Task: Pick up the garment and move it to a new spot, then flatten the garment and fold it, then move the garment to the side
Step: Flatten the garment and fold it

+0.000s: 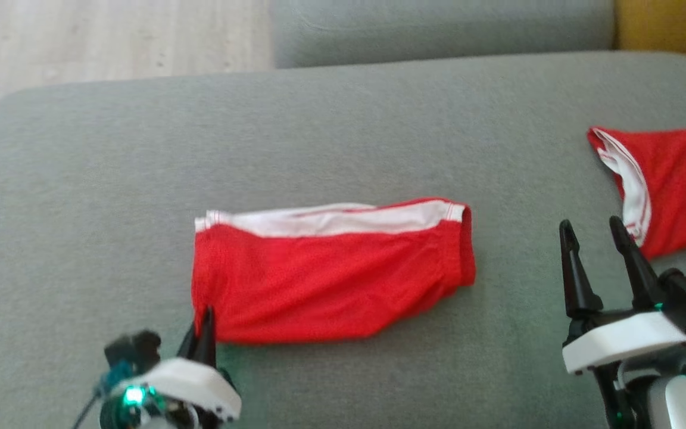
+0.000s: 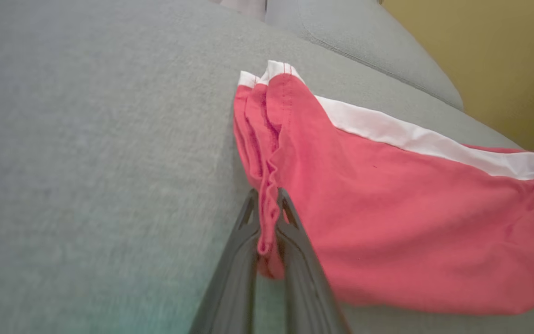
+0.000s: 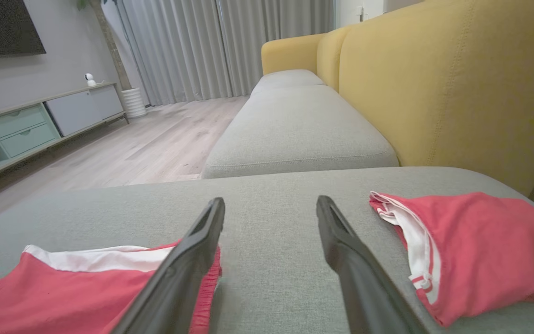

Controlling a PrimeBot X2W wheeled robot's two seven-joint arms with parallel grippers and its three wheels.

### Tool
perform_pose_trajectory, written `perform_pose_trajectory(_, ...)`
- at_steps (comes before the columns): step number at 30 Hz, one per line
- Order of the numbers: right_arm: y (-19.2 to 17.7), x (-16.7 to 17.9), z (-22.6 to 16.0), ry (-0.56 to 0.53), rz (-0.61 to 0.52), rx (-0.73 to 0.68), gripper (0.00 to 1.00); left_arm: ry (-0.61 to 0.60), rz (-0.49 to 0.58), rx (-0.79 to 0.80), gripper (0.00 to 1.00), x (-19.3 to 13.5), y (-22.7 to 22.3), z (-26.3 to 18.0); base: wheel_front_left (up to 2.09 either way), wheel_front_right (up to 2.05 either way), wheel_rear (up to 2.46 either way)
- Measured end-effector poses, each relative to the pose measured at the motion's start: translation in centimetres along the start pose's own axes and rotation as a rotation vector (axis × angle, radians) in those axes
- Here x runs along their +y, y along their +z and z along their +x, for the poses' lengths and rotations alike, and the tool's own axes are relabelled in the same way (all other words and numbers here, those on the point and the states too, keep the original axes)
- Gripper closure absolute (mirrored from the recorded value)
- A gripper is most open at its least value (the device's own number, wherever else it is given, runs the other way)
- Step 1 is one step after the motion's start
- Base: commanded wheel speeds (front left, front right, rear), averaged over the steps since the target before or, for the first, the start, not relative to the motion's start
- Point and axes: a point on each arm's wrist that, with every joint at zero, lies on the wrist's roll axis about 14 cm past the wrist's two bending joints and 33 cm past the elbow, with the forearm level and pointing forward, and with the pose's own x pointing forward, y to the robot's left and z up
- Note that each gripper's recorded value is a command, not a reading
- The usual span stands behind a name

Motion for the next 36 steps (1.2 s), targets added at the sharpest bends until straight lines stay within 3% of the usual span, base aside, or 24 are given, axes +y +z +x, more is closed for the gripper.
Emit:
perform_pose_trajectory(5, -0.6, 1.0, -0.2, 0.03, 0.001, 0.022, 0.0, 0.042, -0.044, -0.051, 1.0, 0.7, 0.0, -1.8, 0.0, 0.0, 0.0)
perform_pose_trajectory(6, -0.6, 1.1, -0.1, 0.034, 0.001, 0.023, 0.0, 0.047, -0.046, -0.067, 0.96, 0.7, 0.3, -1.9, 0.0, 0.0, 0.0)
perform_pose_trajectory(7, -0.6, 1.2, -0.1, 0.037, 0.001, 0.021, 0.0, 0.051, -0.047, -0.084, 0.65, 0.7, 0.7, -2.0, 0.0, 0.0, 0.0)
perform_pose_trajectory(8, -0.6, 1.3, -0.1, 0.039, 0.001, 0.021, 0.0, 0.048, -0.046, -0.1, 0.07, 0.6, 1.0, -2.0, 0.0, 0.0, 0.0)
perform_pose_trajectory(9, -0.6, 1.3, -0.1, 0.039, 0.001, 0.024, 0.0, 0.048, -0.043, -0.116, 0.0, 0.5, 1.3, -2.0, 0.0, 0.0, 0.0)
perform_pose_trajectory(23, -3.4, 2.6, -0.2, 0.078, 0.011, 0.143, 0.0, 0.023, 0.056, -0.416, 0.0, -0.4, 8.4, -4.1, 0.0, 0.0, 0.0)
perform_pose_trajectory(30, -7.5, 5.0, 0.4, 0.149, 0.04, 0.335, 0.0, 0.078, 0.053, -0.432, 0.0, 0.8, 7.3, -6.4, 0.0, 0.0, 0.0)
perform_pose_trajectory(36, -8.1, 7.7, 3.0, 0.223, 0.045, 0.413, 0.0, 0.106, 0.032, -0.431, 0.0, 1.2, 6.3, -7.8, 0.0, 0.0, 0.0)
